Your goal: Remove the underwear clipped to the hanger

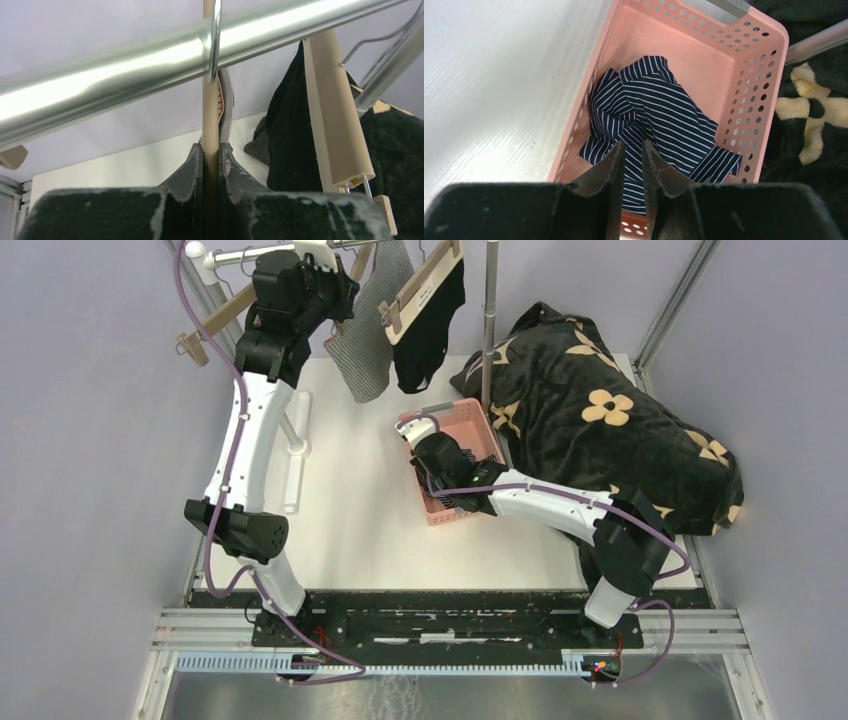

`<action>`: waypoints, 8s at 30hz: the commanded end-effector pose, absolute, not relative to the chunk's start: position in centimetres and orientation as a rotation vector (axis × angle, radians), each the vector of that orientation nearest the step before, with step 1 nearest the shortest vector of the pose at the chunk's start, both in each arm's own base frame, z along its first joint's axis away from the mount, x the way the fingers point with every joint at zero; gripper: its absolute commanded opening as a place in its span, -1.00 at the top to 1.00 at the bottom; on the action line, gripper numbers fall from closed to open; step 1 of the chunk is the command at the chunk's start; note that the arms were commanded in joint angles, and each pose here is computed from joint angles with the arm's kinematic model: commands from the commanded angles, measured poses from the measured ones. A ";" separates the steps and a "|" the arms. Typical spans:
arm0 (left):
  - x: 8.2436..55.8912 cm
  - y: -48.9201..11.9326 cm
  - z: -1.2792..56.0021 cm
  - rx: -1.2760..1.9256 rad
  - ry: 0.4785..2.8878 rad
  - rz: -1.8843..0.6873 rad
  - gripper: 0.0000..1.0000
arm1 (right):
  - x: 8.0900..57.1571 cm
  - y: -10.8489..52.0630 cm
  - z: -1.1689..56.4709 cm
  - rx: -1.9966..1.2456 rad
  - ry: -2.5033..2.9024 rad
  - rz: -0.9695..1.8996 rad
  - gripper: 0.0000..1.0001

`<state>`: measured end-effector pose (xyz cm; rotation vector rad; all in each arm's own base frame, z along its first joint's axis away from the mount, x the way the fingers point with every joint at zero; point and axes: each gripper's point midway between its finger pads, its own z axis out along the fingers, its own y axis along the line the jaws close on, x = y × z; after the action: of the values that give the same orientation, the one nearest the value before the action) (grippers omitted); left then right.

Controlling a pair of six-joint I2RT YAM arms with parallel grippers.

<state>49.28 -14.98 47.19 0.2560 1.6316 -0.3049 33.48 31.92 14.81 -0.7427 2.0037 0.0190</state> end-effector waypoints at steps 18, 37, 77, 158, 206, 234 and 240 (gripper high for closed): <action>40.2 -10.7 51.7 0.211 1.539 -0.198 0.95 | 34.2 32.8 19.3 -0.680 1.905 0.064 0.45; 23.7 -10.8 37.3 0.259 1.814 -0.478 0.95 | 34.1 29.2 29.8 -0.618 1.763 0.301 -0.27; 12.9 -18.7 37.3 0.888 1.565 -1.087 0.95 | 21.0 30.5 42.3 -1.163 1.138 1.428 0.49; 17.8 -23.2 34.9 0.662 1.375 -1.182 0.00 | 21.3 28.2 48.2 -0.617 0.875 1.371 0.98; 19.4 -23.1 37.6 0.569 1.287 -1.172 -0.54 | 21.8 27.9 47.6 -0.600 0.921 1.326 0.98; 19.1 -25.7 37.3 0.748 1.315 -1.295 -0.26 | 21.1 27.9 50.0 -0.606 0.854 1.363 0.98; 19.4 -26.0 36.8 0.767 1.324 -1.294 -0.09 | 20.7 27.8 50.5 -0.607 0.839 1.378 0.98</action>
<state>20.00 -25.70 36.55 0.7160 1.3545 -1.2755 22.56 28.79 46.37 -0.5992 0.9881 1.3754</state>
